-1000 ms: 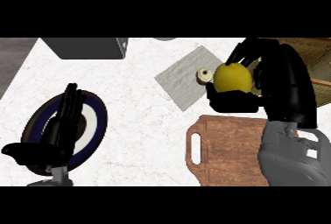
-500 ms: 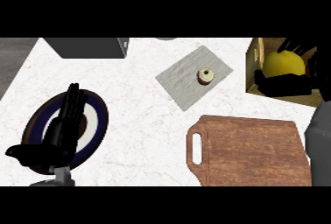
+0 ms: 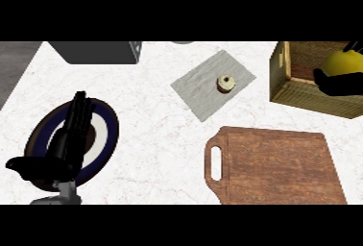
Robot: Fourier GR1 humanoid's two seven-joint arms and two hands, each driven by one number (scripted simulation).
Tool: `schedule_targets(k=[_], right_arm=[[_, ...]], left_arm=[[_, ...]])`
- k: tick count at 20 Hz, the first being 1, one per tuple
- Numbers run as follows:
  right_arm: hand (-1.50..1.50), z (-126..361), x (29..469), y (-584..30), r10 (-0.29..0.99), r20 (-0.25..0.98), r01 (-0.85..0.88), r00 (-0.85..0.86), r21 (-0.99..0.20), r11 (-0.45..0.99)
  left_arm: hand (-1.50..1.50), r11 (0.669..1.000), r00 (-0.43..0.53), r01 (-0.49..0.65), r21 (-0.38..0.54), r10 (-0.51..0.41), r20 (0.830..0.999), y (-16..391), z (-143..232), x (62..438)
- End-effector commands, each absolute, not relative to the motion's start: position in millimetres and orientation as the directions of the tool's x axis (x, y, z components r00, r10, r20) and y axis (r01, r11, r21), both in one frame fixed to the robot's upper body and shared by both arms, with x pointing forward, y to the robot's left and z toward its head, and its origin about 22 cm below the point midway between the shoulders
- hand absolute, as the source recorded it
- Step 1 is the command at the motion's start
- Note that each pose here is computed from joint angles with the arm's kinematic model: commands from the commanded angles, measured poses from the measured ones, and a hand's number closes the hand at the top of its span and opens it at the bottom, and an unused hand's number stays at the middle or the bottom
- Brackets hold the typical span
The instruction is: Pick the lemon from the cutting board and place it in the basket
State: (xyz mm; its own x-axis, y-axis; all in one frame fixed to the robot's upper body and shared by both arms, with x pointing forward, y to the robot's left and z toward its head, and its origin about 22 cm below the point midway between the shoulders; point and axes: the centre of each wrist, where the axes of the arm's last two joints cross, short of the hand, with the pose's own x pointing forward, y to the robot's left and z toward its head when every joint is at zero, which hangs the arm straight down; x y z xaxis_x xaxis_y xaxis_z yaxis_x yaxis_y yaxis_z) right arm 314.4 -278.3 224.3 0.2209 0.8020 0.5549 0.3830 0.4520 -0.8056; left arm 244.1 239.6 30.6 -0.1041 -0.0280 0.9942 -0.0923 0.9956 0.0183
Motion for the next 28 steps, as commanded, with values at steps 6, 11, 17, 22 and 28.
schedule_targets(k=[6,11,17,22,28], right_arm=[[1.5,200.6,344.1,-331.9,0.832,0.481,0.341,0.278,-0.859,0.382],[1.5,168.8,351.4,-333.6,0.858,0.433,0.295,0.277,-0.888,0.352],[1.5,144.8,348.4,-358.5,0.818,0.506,0.318,0.273,-0.85,0.42],[1.5,150.8,363.2,-379.7,0.803,0.521,0.32,0.29,-0.843,0.432],[1.5,121.9,368.1,-398.2,0.744,0.561,0.38,0.364,-0.818,0.431]], left_arm=[[0.0,0.997,-0.096,-0.077,0.015,-0.023,0.995,233.4,40.4,242.7],[0.0,0.997,-0.099,-0.073,0.009,-0.017,0.995,225.9,33.5,230.3],[0.0,0.995,-0.103,-0.1,0.019,-0.029,0.994,230.0,38.7,238.7],[0.0,0.996,-0.109,-0.084,0.017,-0.026,0.994,236.3,30.8,243.8],[0.0,0.996,-0.109,-0.081,0.028,-0.037,0.993,224.5,23.4,240.6]])
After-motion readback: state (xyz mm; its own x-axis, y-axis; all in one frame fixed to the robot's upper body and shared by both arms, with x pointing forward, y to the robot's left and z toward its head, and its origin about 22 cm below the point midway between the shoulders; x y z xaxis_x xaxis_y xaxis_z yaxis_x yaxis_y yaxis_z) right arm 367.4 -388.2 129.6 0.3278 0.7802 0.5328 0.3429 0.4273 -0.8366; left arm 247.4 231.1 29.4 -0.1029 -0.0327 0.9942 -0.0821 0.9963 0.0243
